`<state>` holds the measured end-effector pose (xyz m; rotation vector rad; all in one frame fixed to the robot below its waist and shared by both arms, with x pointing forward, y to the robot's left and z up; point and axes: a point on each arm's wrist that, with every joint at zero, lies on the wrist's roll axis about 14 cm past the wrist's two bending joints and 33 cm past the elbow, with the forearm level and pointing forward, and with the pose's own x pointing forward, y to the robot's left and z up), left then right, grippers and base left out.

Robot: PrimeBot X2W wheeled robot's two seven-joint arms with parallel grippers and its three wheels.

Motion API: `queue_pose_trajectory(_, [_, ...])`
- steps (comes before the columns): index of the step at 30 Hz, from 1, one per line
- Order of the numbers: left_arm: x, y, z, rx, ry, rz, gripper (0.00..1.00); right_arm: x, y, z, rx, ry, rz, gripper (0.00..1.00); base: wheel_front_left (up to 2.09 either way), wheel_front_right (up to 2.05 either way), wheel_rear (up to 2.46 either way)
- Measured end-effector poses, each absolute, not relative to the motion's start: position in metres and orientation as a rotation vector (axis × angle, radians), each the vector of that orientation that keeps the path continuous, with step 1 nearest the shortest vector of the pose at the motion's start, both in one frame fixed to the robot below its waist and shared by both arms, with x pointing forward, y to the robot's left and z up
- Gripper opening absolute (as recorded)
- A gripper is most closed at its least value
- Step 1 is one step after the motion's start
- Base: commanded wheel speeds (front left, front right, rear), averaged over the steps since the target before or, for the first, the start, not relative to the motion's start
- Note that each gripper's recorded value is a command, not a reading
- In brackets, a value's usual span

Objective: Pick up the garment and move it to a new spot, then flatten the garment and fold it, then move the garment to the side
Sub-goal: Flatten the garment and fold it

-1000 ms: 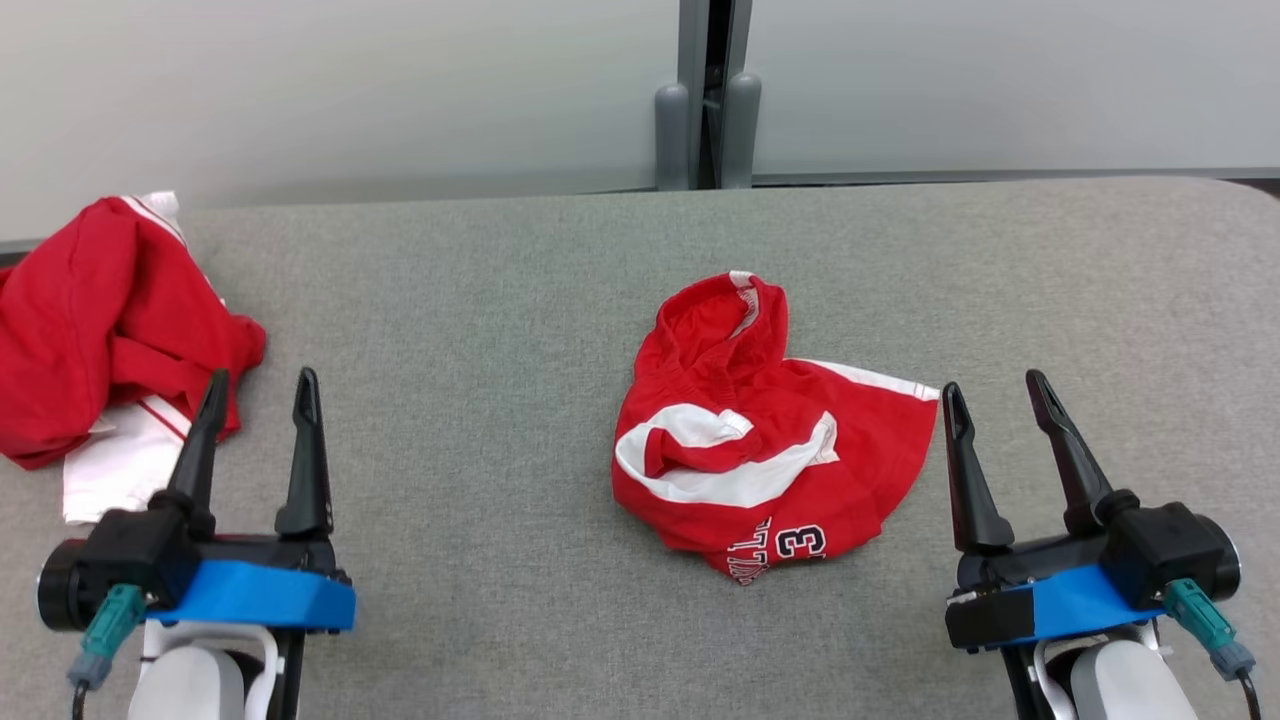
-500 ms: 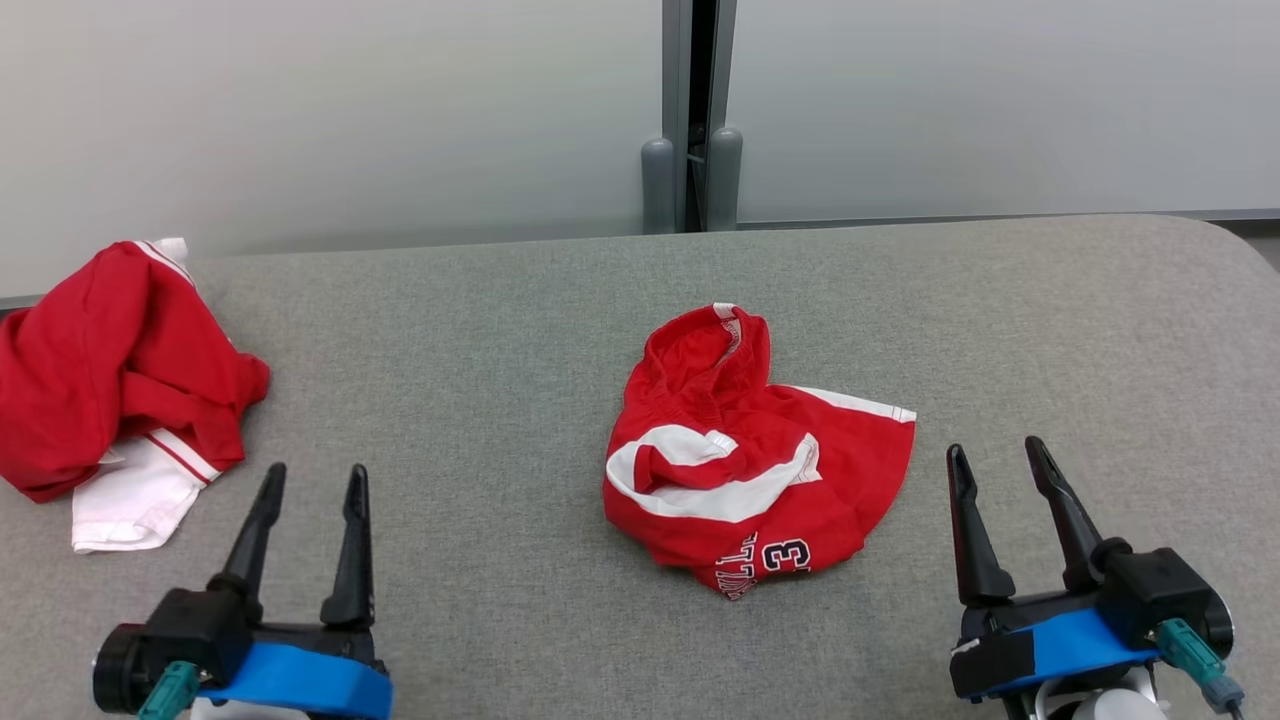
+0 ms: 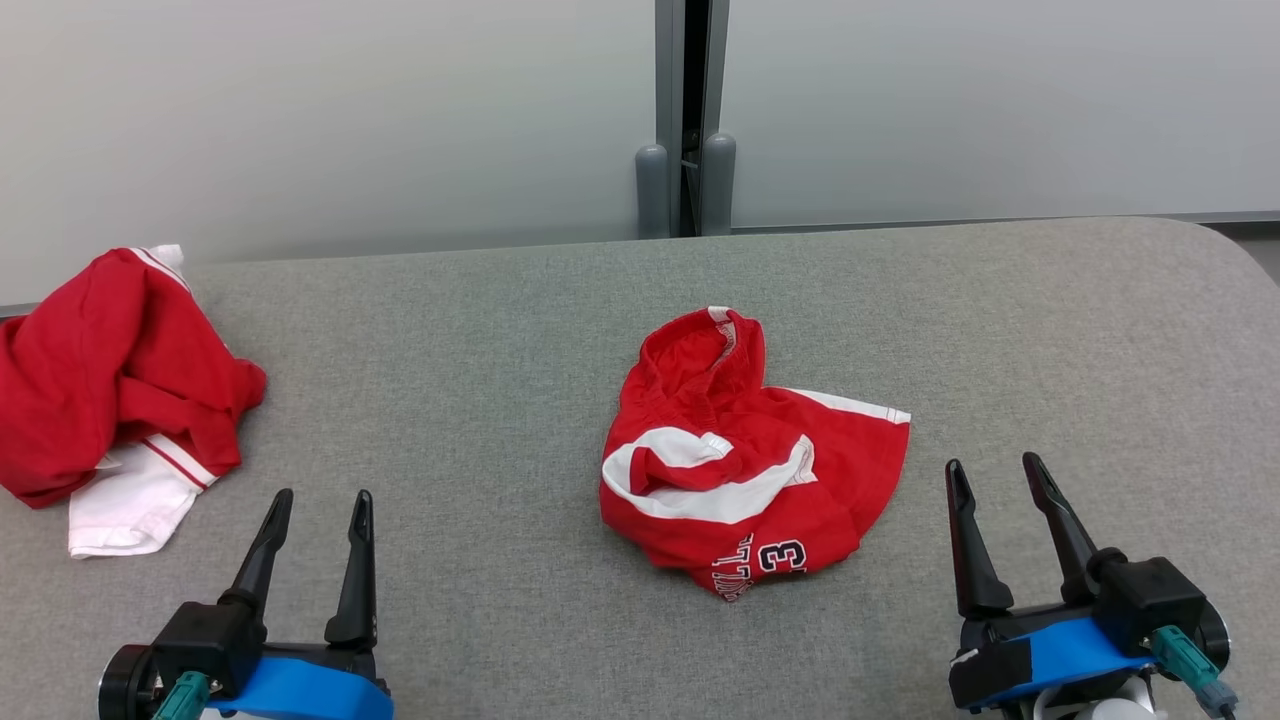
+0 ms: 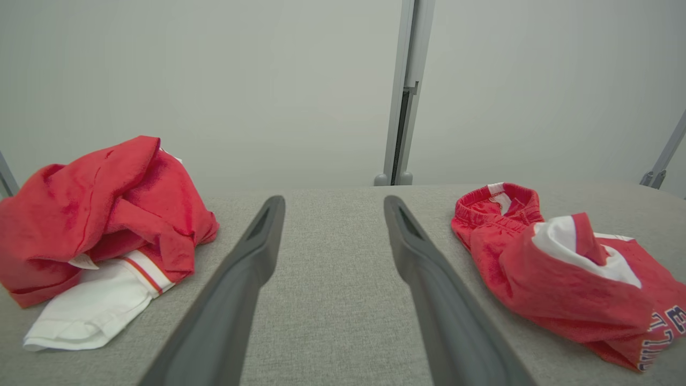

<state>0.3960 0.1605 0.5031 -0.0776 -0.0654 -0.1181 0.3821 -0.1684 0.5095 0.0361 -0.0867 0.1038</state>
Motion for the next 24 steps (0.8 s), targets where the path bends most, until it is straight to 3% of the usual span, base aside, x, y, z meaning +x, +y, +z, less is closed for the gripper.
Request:
queue_pose_trajectory(14, [0.396, 0.163, 0.497, -0.07, -0.048, -0.112, 1.0, 0.383, -0.167, 0.504, 0.048, -0.071, 0.106, 1.0, 0.0, 0.0, 0.0])
queue_pose_trajectory(24, [0.435, 0.09, 0.549, -0.024, -0.189, -0.337, 1.0, 0.385, -0.17, 0.5, 0.06, -0.06, 0.095, 1.0, 0.0, 0.0, 0.0])
